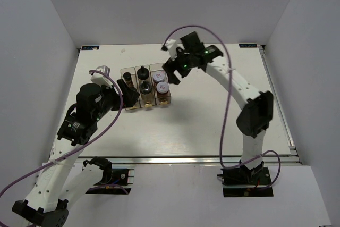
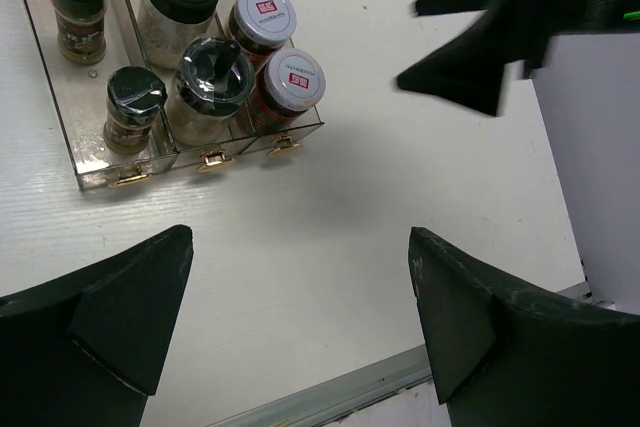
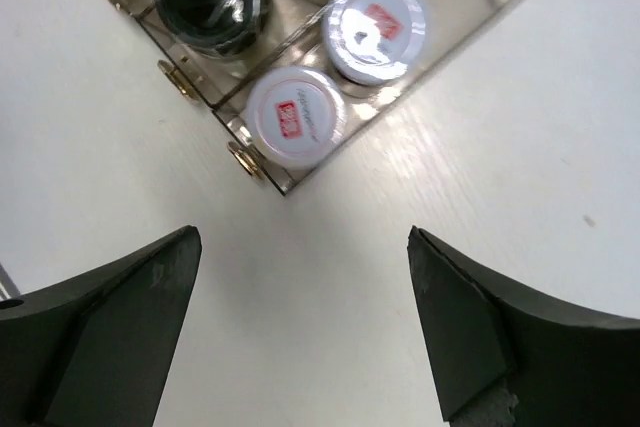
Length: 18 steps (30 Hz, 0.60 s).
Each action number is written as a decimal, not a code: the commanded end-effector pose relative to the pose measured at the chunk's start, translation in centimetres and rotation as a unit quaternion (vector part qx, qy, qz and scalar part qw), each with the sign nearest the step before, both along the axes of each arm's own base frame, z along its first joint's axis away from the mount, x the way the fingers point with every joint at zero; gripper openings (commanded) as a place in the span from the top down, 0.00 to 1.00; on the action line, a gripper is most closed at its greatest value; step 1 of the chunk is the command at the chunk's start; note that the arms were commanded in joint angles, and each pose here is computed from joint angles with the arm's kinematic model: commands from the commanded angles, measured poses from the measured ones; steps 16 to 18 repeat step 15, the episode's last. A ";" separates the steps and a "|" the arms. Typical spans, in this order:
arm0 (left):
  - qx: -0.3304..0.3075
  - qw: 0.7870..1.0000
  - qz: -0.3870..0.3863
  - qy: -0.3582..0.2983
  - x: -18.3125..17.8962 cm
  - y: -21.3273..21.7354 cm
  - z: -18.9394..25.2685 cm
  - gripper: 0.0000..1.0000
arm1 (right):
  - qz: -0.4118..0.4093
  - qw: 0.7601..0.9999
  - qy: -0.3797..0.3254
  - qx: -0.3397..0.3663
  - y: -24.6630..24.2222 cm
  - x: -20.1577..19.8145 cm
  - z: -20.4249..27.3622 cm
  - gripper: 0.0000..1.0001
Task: Organize the condiment bottles
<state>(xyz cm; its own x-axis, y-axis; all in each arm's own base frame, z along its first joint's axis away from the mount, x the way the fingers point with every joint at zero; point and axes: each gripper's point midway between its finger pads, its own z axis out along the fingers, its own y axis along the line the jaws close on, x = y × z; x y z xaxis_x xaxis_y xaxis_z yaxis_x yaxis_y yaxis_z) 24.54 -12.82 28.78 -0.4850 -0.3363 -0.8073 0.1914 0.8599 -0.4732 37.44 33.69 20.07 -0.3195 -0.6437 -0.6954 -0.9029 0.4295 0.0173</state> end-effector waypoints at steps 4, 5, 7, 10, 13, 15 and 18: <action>-0.012 0.999 -0.012 -0.030 0.0 -0.5 2.3 0.02 | -0.128 0.988 -0.020 0.082 -6.6 0.0 8.1 0.11; -0.011 0.999 -0.013 -0.029 0.2 -0.6 2.2 0.02 | -0.153 0.983 -0.029 0.097 -7.3 -0.5 9.5 0.11; -0.011 0.999 -0.017 -0.033 0.4 -0.8 2.5 0.02 | -0.181 0.978 -0.045 0.092 -8.4 -0.4 9.3 0.11; -0.014 0.999 -0.025 -0.034 0.7 -1.2 2.5 0.02 | -0.201 0.972 -0.075 0.095 -9.8 -1.0 9.8 0.11; -0.019 0.999 -0.030 -0.035 0.7 -1.4 2.5 0.02 | -0.218 0.966 -0.098 0.099 -11.0 -1.6 10.3 0.11; -0.020 0.999 -0.027 -0.036 0.8 -1.4 2.6 0.02 | -0.208 0.965 -0.115 0.107 -11.4 -2.4 11.1 0.10; -0.020 0.999 -0.027 -0.036 0.8 -1.4 2.6 0.02 | -0.208 0.965 -0.115 0.107 -11.4 -2.4 11.1 0.10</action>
